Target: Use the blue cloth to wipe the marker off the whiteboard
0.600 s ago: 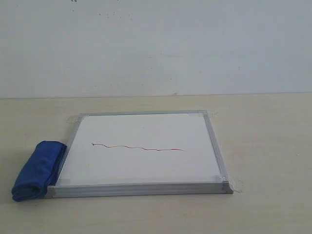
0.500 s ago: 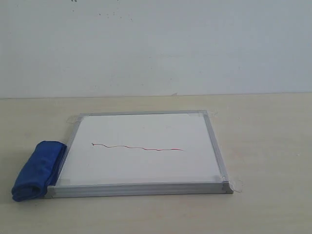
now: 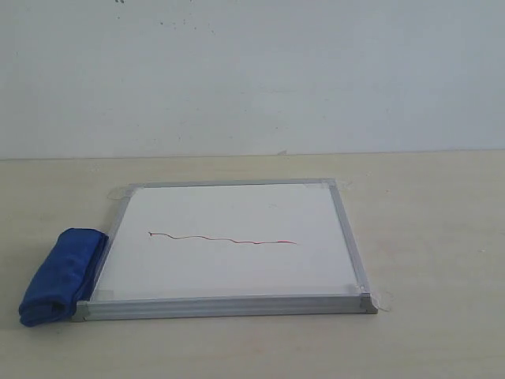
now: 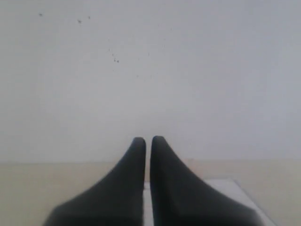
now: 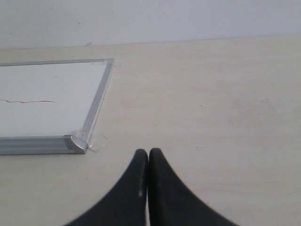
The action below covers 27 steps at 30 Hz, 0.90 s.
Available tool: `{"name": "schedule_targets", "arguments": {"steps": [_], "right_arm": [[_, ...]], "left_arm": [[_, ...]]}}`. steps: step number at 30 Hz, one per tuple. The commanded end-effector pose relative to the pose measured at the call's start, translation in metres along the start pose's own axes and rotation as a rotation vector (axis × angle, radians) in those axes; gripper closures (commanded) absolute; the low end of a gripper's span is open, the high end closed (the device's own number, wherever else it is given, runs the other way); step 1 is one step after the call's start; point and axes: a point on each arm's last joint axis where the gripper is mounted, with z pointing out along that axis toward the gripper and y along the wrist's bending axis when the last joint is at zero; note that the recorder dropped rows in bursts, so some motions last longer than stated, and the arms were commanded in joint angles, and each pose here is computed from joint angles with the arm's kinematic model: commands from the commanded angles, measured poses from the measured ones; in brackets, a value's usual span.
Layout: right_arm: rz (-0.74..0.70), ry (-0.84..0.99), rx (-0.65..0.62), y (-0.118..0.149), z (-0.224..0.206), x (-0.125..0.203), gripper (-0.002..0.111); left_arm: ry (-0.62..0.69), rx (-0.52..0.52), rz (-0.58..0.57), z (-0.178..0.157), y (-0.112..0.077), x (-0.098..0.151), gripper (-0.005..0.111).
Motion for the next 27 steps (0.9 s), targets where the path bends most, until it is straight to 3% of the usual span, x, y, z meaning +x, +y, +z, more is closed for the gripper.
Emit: {"name": "schedule_targets", "arguments": {"steps": [1, 2, 5, 6, 7, 9, 10, 13, 14, 16, 20, 23, 27], "right_arm": [[-0.001, -0.018, 0.000, 0.000, 0.000, -0.002, 0.108], [-0.001, -0.018, 0.000, 0.000, 0.000, -0.002, 0.108], [-0.001, -0.005, 0.001, 0.000, 0.000, 0.000, 0.108], [-0.001, -0.005, 0.001, 0.000, 0.000, 0.000, 0.108], [-0.001, -0.005, 0.001, 0.000, 0.000, 0.000, 0.108], [-0.001, -0.005, 0.001, 0.000, 0.000, 0.000, 0.108], [-0.001, -0.005, 0.001, 0.000, 0.000, 0.000, 0.108], [-0.001, -0.005, 0.001, 0.000, 0.000, 0.000, 0.108], [-0.001, -0.005, 0.001, 0.000, 0.000, 0.000, 0.108], [-0.001, -0.005, 0.001, 0.000, 0.000, 0.000, 0.108], [-0.001, -0.005, 0.001, 0.000, 0.000, 0.000, 0.108], [-0.001, -0.005, 0.001, 0.000, 0.000, 0.000, 0.108], [-0.001, -0.005, 0.001, 0.000, 0.000, 0.000, 0.108]], "left_arm": [[-0.132, 0.004, -0.012, -0.001, 0.000, -0.013, 0.103], [-0.139, 0.008, -0.035, -0.001, -0.001, -0.014, 0.103], [-0.265, 0.070, -0.444, -0.004, -0.001, -0.025, 0.103], [-0.334, 0.070, -0.449, -0.004, 0.000, -0.035, 0.103], [-0.335, 0.064, -0.438, 0.000, 0.000, -0.041, 0.103], [-0.210, 0.054, -0.381, 0.016, -0.006, -0.066, 0.103], [-0.035, 0.037, -0.278, 0.035, -0.010, -0.076, 0.103], [0.316, 0.070, -0.040, 0.084, -0.019, -0.104, 0.103], [0.452, 0.093, -0.016, 0.103, -0.022, -0.114, 0.103], [0.591, 0.105, -0.014, 0.128, -0.024, -0.118, 0.103], [0.786, 0.094, 0.015, 0.177, -0.019, -0.100, 0.103], [0.909, 0.024, 0.083, 0.209, -0.007, -0.070, 0.103], [1.031, -0.211, 0.129, 0.248, 0.019, -0.027, 0.103]]}}
